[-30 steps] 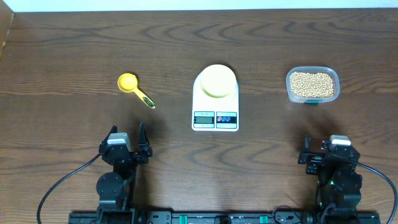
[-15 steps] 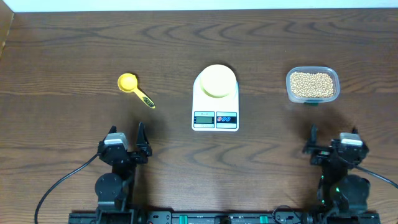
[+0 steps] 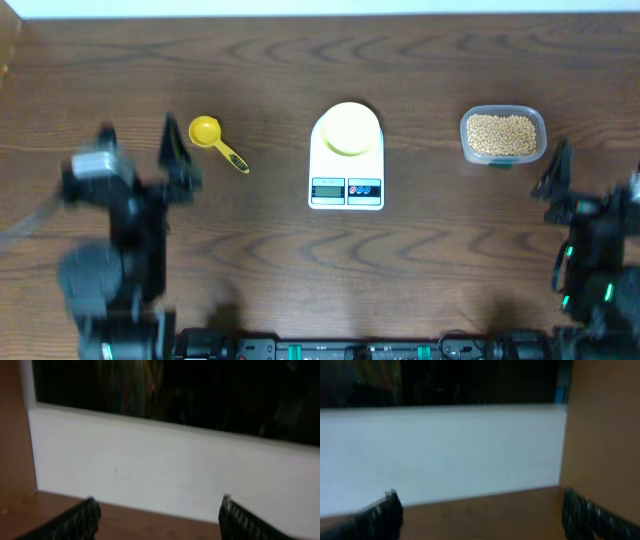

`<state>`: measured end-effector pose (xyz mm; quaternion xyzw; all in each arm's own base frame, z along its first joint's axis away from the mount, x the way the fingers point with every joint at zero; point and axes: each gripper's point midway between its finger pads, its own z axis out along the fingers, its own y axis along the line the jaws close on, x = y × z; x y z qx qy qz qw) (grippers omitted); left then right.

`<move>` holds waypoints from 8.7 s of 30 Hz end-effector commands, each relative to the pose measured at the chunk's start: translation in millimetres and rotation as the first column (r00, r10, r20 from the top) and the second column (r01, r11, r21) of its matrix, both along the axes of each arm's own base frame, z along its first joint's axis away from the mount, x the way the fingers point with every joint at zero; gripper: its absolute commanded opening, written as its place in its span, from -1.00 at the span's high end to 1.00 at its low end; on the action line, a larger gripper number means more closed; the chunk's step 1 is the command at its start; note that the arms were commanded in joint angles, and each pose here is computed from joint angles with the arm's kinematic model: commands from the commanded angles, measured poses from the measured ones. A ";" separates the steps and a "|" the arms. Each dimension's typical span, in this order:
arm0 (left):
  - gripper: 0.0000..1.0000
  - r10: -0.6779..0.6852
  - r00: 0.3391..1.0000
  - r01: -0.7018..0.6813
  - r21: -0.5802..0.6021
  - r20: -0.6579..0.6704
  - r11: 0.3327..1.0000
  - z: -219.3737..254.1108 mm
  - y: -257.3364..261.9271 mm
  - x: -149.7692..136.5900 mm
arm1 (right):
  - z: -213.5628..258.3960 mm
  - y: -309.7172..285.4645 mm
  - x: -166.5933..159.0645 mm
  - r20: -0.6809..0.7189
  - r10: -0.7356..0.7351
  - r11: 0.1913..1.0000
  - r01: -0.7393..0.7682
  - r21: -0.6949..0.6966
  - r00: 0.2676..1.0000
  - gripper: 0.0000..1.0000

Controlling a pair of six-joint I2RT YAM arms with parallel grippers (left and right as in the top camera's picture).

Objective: Scoop item into bowl and weigh 50g on scale
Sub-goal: 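Move left gripper to the yellow scoop handle and right gripper toward the soybean tub, then grasp the yellow scoop handle with the left gripper and lift it, then carry the scoop above the scale and pass it to the right gripper, then move the scoop with the right gripper over the soybean tub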

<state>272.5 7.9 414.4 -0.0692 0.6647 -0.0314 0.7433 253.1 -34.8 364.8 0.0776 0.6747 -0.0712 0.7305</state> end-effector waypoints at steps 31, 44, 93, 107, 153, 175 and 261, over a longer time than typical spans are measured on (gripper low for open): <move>-0.96 0.064 0.608 -0.055 0.038 -0.791 0.998 -231.6 27.7 119.6 | -93.7 123.8 130.2 -0.560 0.660 0.751 -0.423 0.506 0.501 -0.98; -0.96 0.132 0.605 -0.160 0.042 -0.786 0.986 -271.1 76.4 156.0 | -94.8 117.0 135.4 -0.573 0.625 0.780 -0.402 0.480 0.529 -0.99; -0.09 0.142 0.510 -0.204 0.041 -0.849 0.978 -391.9 105.2 187.9 | -108.1 153.0 162.0 -0.467 0.745 0.652 -0.373 0.660 0.477 -0.97; 0.72 0.129 0.499 -0.236 0.009 -0.857 0.972 -394.6 103.5 184.8 | -108.5 149.8 164.5 -0.472 0.730 0.665 -0.354 0.657 0.495 -0.96; 0.87 -0.526 0.681 0.216 -0.547 -0.509 0.809 -192.8 -52.7 162.2 | -90.1 172.8 156.3 -0.366 0.835 0.536 -0.453 0.713 0.411 -0.98; 0.86 -0.708 0.591 0.469 -0.549 -0.387 0.692 -152.5 -176.0 144.0 | -60.8 251.3 108.6 -0.206 0.973 0.228 -0.616 0.754 0.107 -0.42; -0.34 -0.518 0.180 0.685 -0.271 -0.836 0.676 -257.3 -233.7 11.4 | -80.7 60.0 116.1 -0.834 -0.007 0.994 0.095 0.054 0.552 0.98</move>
